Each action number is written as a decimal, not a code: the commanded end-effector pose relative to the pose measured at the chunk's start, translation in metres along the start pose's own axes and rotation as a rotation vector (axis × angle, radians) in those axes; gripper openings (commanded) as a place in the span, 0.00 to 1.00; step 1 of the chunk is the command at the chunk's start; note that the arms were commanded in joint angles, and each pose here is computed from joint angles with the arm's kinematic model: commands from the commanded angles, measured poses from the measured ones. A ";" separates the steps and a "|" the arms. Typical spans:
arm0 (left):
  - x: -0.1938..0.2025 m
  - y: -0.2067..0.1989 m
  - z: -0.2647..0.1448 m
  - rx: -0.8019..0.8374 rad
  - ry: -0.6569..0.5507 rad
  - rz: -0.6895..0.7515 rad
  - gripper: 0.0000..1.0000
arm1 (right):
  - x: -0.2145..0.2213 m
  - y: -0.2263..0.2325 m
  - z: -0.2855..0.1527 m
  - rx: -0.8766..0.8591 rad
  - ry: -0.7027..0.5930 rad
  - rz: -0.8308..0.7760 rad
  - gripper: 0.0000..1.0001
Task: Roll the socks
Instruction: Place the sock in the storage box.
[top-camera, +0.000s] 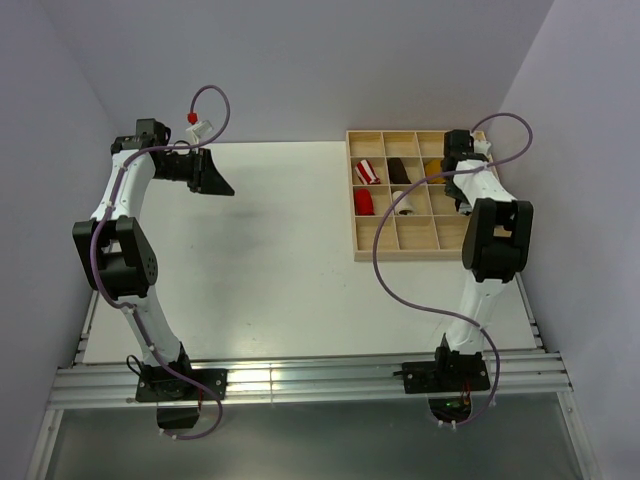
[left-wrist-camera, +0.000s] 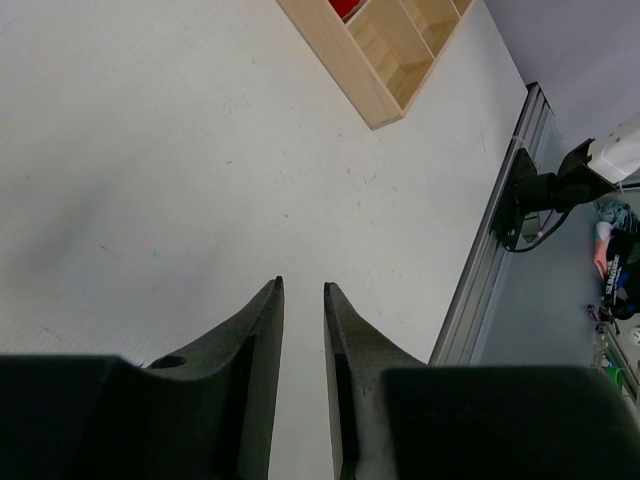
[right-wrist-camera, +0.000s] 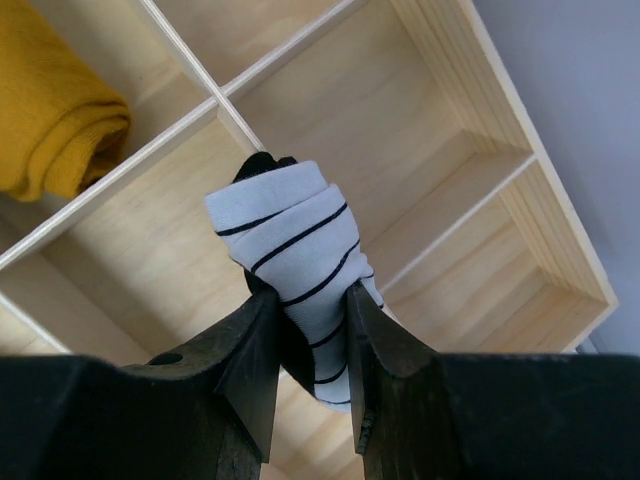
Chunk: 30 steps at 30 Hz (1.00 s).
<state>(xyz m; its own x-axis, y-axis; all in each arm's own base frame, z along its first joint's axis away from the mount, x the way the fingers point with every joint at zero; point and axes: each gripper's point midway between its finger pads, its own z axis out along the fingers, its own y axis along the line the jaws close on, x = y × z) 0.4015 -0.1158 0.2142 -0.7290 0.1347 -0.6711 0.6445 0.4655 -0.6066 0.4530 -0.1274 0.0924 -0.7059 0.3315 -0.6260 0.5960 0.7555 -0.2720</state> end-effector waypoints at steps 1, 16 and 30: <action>-0.014 -0.013 -0.007 0.021 -0.038 0.043 0.28 | -0.011 0.001 0.002 0.032 -0.013 0.004 0.00; -0.010 -0.008 -0.005 0.013 -0.026 0.039 0.28 | 0.017 0.050 0.017 -0.033 0.069 -0.107 0.00; -0.010 -0.007 -0.006 0.006 -0.023 0.034 0.28 | 0.042 0.078 0.021 -0.170 0.159 -0.122 0.00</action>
<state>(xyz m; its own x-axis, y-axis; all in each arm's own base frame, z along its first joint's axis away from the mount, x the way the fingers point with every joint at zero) 0.4014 -0.1159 0.2144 -0.7306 0.1331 -0.6697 0.6427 0.4652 -0.6087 0.4727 -0.0826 0.0338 -0.8191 0.2908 -0.4944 0.4633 0.8436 -0.2714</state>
